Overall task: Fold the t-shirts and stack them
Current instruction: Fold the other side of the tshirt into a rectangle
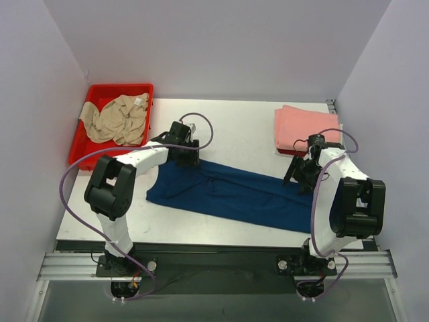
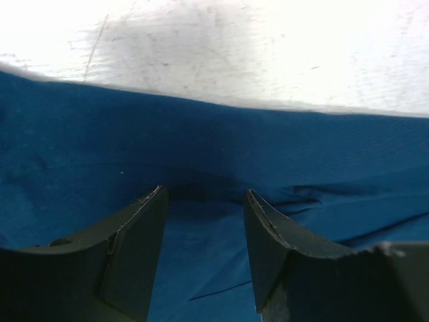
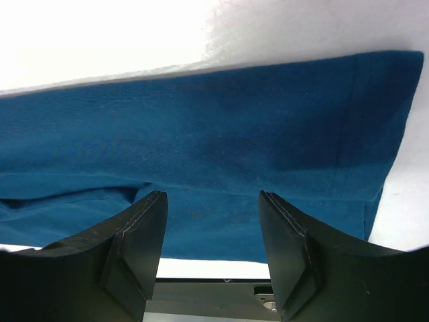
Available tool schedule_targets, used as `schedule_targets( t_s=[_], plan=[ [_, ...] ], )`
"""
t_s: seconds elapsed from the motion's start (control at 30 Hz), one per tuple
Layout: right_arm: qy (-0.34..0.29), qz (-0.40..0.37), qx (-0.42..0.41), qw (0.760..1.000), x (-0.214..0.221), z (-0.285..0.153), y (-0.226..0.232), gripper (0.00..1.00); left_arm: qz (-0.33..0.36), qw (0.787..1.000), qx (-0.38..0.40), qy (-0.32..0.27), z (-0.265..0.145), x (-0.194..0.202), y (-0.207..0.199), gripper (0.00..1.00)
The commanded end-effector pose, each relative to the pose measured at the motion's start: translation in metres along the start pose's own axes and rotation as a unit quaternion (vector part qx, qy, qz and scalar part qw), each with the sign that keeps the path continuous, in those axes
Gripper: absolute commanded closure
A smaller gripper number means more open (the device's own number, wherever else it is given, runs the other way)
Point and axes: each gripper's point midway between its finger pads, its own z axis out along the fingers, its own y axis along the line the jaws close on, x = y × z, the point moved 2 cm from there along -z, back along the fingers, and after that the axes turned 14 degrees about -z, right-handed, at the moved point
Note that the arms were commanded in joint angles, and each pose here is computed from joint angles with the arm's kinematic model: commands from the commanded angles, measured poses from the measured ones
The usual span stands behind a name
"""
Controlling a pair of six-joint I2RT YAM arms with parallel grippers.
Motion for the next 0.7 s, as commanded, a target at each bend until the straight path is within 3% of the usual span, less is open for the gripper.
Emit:
schedule_targets(
  t_s=[0.0,0.43,0.5,0.57,0.67],
  plan=[
    [0.01,0.008,-0.005,1.0,0.006,0.002,0.002,0.43,-0.003,0.999,-0.029,-0.016,0.002,-0.004,0.008,0.41],
    [0.029,0.004,-0.005,1.0,0.018,0.012,-0.001,0.43,-0.002,0.997,-0.071,-0.005,0.011,0.014,0.028,0.44],
    [0.031,0.003,-0.003,1.0,0.018,0.012,-0.001,0.43,-0.002,0.998,-0.07,-0.001,0.01,0.016,0.028,0.54],
    [0.031,0.004,-0.001,0.999,0.019,0.013,-0.002,0.43,-0.004,0.998,-0.065,-0.002,0.008,0.017,0.026,0.78],
    [0.037,0.002,0.004,0.999,0.02,0.017,-0.004,0.43,-0.007,0.998,-0.061,-0.007,0.001,0.018,0.023,0.92]
  ],
)
